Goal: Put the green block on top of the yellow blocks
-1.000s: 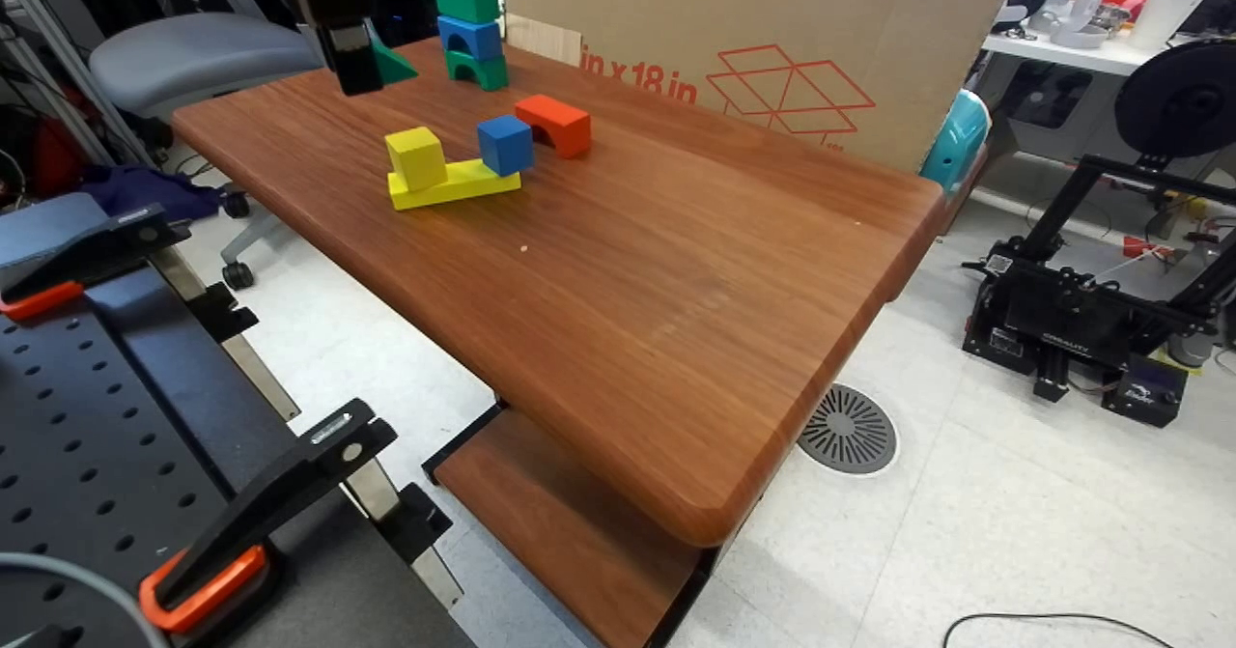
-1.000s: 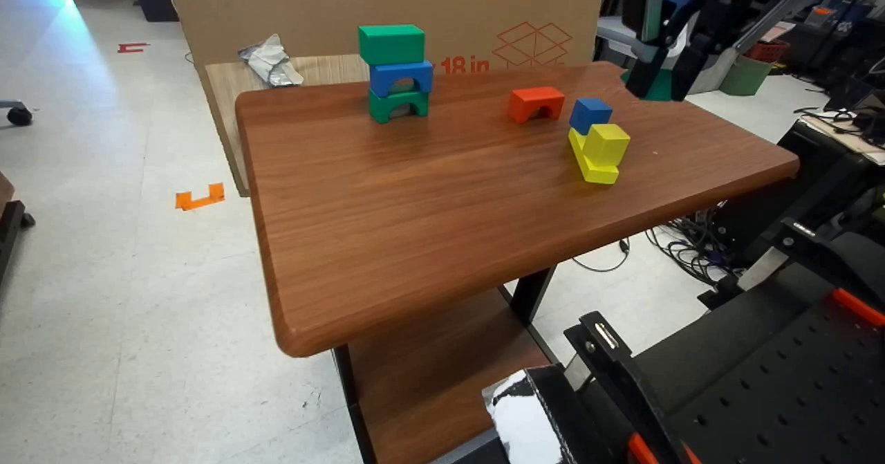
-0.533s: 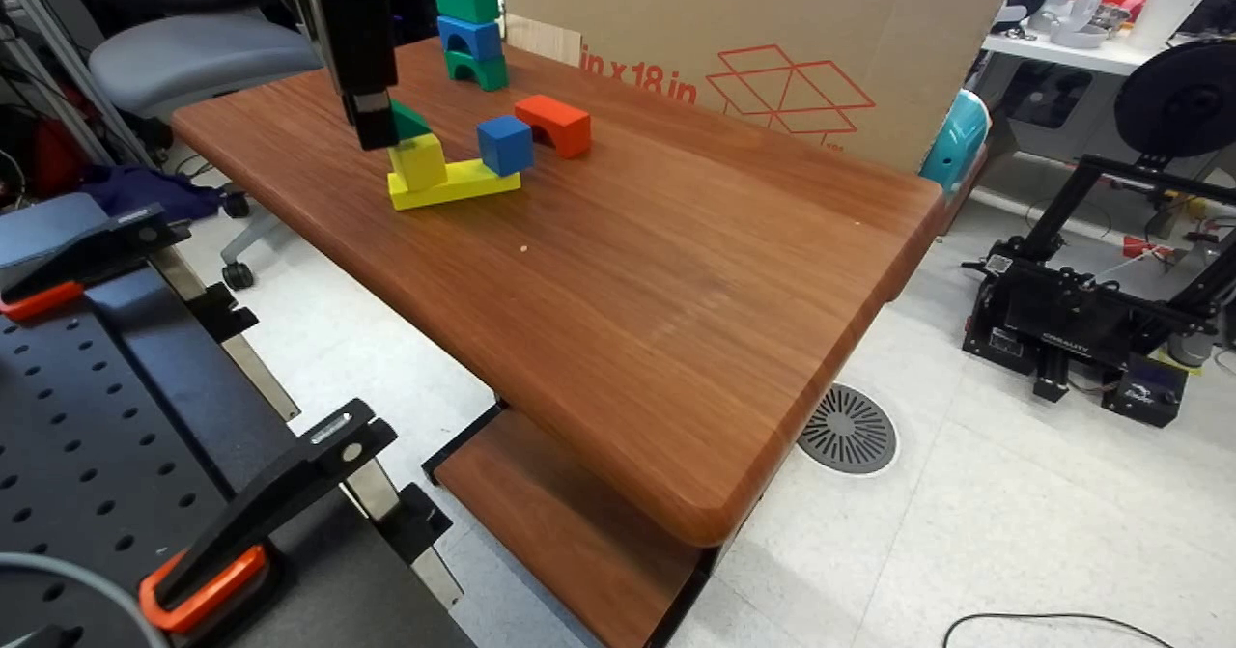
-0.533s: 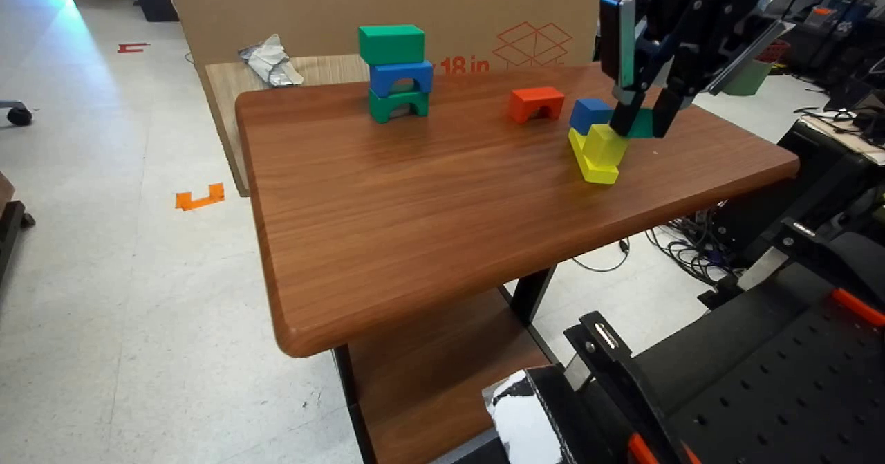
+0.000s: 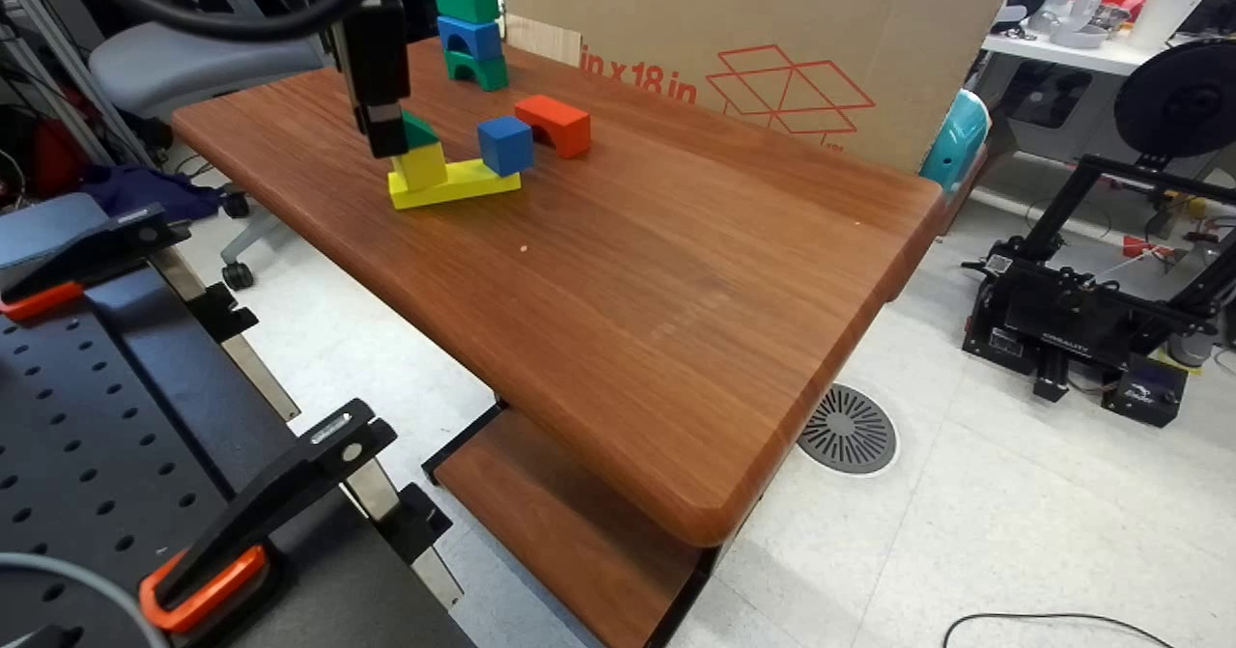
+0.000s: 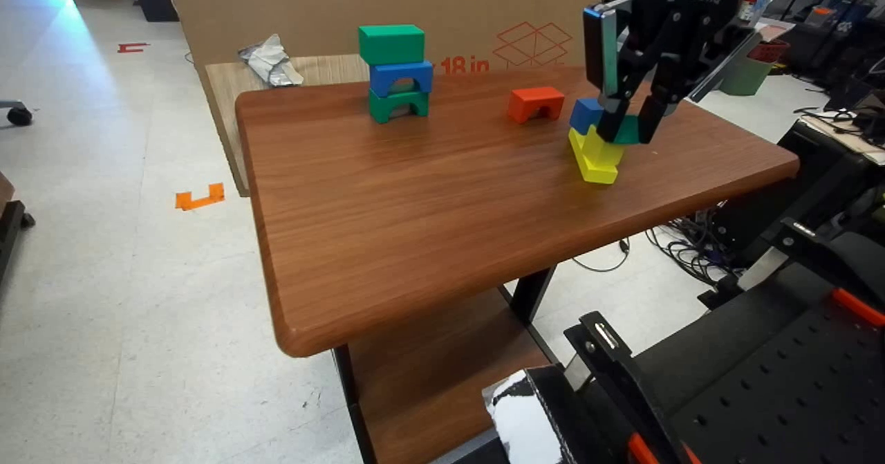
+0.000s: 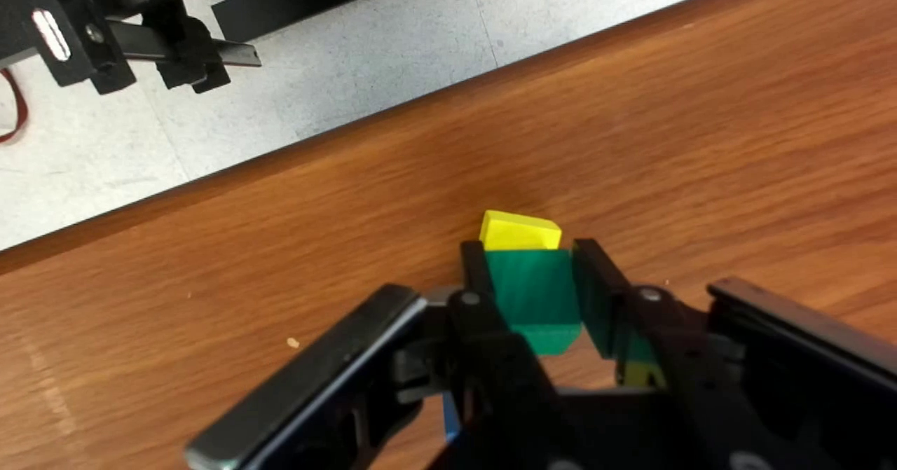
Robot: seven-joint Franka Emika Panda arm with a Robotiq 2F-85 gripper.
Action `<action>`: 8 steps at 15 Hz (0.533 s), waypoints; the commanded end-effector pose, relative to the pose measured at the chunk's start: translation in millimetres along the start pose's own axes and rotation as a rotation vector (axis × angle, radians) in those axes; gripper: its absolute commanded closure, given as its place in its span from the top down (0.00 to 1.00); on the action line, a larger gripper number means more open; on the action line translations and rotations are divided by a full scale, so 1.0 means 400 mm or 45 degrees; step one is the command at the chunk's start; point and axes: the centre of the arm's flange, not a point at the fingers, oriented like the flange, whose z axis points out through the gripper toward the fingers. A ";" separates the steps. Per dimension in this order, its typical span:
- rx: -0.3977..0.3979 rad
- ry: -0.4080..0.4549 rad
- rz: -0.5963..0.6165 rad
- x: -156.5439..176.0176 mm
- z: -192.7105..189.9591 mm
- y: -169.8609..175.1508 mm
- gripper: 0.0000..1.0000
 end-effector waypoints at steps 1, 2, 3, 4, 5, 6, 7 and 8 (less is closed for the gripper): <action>-0.022 -0.016 -0.005 0.016 -0.002 -0.016 0.59; -0.021 -0.016 -0.006 0.015 -0.002 -0.017 0.60; -0.020 -0.015 -0.007 0.014 -0.005 -0.018 0.67; -0.018 -0.012 -0.009 0.013 -0.008 -0.019 0.73; -0.014 -0.008 -0.011 0.011 -0.014 -0.017 0.82; -0.012 -0.007 -0.012 0.008 -0.018 -0.015 0.88; -0.008 -0.007 -0.017 -0.002 -0.025 -0.011 0.95; -0.010 -0.011 -0.022 -0.015 -0.032 -0.007 0.99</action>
